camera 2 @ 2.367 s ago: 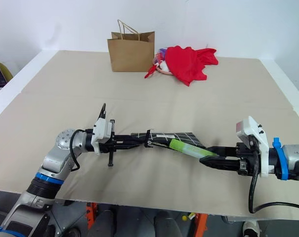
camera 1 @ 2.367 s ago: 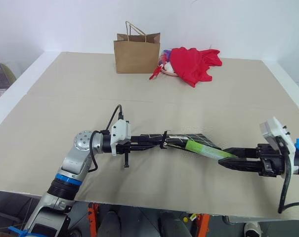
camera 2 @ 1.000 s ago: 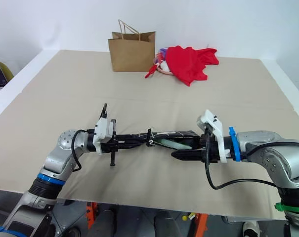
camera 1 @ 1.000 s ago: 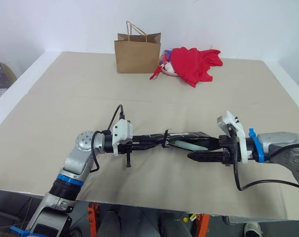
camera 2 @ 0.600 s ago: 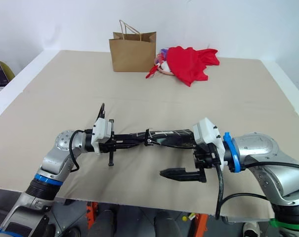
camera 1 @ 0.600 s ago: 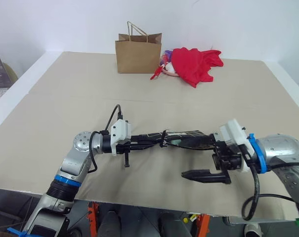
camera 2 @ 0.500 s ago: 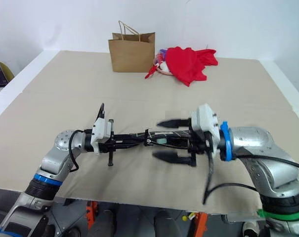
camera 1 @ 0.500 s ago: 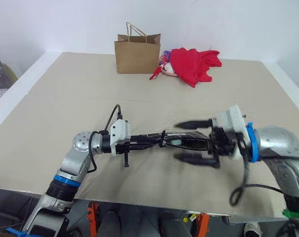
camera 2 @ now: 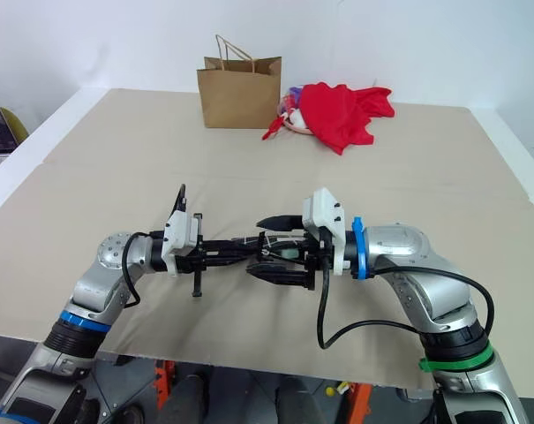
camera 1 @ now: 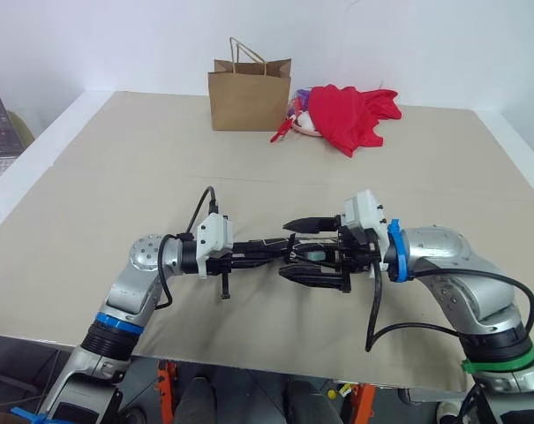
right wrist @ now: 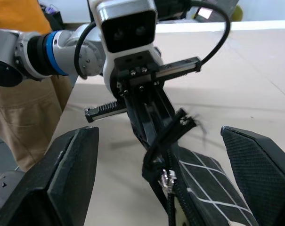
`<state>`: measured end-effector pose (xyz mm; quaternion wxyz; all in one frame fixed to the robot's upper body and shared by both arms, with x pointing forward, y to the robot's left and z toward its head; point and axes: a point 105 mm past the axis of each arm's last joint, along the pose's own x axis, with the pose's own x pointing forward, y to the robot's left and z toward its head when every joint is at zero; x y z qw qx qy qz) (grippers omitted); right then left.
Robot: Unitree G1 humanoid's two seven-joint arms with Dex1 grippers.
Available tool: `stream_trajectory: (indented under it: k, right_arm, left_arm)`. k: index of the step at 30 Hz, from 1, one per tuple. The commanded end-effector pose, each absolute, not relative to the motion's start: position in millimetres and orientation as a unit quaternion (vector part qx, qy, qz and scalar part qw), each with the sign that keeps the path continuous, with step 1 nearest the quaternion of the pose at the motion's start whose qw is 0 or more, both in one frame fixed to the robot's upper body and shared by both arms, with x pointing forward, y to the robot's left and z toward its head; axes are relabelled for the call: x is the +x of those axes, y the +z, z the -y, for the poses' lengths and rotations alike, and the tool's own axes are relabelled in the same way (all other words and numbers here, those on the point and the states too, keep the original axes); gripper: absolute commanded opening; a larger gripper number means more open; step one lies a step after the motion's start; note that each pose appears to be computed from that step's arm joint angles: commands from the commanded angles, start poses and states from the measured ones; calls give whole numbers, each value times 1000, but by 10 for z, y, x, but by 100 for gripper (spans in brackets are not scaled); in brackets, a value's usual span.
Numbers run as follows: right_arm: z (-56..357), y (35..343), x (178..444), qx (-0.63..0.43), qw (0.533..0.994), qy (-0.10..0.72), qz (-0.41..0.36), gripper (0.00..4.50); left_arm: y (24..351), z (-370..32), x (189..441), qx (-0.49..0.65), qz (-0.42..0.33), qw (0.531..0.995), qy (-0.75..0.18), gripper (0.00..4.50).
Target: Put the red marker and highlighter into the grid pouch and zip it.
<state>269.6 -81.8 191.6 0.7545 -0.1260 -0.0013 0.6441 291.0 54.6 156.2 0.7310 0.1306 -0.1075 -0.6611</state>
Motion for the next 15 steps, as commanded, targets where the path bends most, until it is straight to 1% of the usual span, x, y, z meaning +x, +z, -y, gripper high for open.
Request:
stream_trajectory:
  k: [1,2,4,5,7,8,9,10,15]
  right_arm:
    - [799,1995,2731,-141,757,638,23,369]
    - [802,1976,2736,-141,756,638,20,323]
    - [802,1954,2735,-143,754,641,19,245]
    - [800,1950,2731,-142,753,642,19,188]
    - [795,1942,2719,-140,751,645,19,110]
    - [792,1939,2711,-139,750,647,20,58]
    - [792,1935,2699,-139,748,649,20,20]
    - [795,1929,2684,-140,745,652,20,7]
    - [863,2001,2598,-137,742,655,36,7]
  left_arm:
    - [1666,-524,2864,133,131,726,-662,0]
    - [1664,-522,2862,132,131,727,-661,0]
    - [1661,-523,2857,131,131,727,-661,0]
    - [1661,-524,2855,131,130,727,-661,0]
    - [1659,-528,2857,132,130,728,-660,0]
    - [1658,-531,2860,132,130,728,-660,0]
    - [1657,-534,2862,132,130,729,-659,0]
    - [1656,-537,2864,133,130,729,-659,0]
    - [1657,-557,2877,135,128,729,-658,0]
